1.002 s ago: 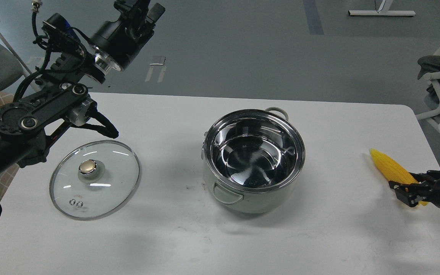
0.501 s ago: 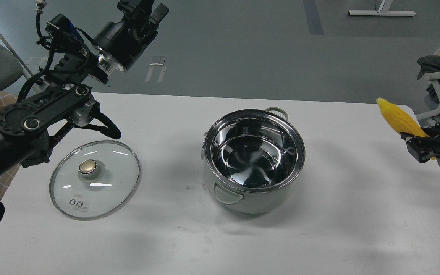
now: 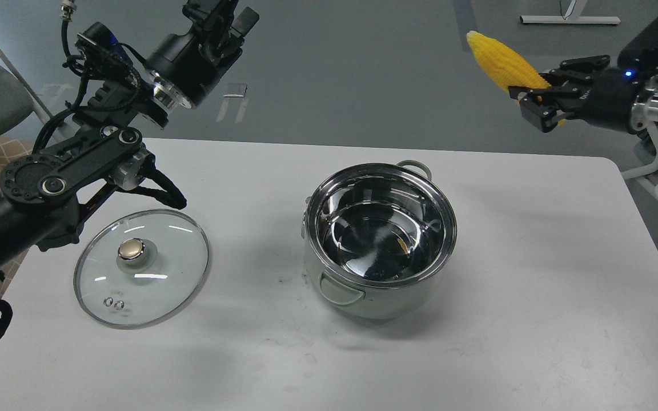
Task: Open pot and put corn in
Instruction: 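Lift the corn and carry it over the pot with the right hand, then lower the corn into the pot and open the right hand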
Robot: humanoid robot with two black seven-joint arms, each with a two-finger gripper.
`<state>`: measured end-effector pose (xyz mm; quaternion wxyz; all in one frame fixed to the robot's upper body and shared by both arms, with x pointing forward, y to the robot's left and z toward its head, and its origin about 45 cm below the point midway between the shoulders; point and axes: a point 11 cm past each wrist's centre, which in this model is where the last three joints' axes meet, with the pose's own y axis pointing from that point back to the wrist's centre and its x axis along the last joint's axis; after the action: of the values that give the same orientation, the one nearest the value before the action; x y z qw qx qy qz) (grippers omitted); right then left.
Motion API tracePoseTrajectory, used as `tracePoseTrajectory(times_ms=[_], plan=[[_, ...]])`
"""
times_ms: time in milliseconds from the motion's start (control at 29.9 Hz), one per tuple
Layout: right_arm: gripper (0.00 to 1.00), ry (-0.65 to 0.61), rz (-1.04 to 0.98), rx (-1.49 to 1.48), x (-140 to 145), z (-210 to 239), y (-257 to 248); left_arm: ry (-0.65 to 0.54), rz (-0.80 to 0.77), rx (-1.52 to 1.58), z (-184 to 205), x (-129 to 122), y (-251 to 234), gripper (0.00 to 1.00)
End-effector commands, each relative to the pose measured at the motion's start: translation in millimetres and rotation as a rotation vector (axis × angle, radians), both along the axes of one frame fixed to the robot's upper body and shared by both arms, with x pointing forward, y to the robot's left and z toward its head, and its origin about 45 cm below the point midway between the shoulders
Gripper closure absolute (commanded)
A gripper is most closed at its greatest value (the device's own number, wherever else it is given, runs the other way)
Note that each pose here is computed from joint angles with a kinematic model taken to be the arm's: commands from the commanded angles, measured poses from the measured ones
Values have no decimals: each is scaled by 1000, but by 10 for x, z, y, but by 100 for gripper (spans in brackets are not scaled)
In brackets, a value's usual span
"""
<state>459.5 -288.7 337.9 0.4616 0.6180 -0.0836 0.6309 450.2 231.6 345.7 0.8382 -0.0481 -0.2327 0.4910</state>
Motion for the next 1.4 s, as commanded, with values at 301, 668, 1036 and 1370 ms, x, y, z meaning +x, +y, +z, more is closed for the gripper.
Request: tracePoseTrajectory(times_ms=[301,668,1036,1370], plan=[[93,184,289,-129,-333,-613,1140,5,-16,-15,-21,-3,-95,4],[92,288,383,-113,-585,-1005,1595,6,-19,-18,-25,-5,-114,4],[88,339,368,-142,-653,-1176,1501,6,-18,-19,-28,-5,-110,4],[82,367,364,-144,-710,-1289,1465,6,-19,-21,-25,-5,-115,4]])
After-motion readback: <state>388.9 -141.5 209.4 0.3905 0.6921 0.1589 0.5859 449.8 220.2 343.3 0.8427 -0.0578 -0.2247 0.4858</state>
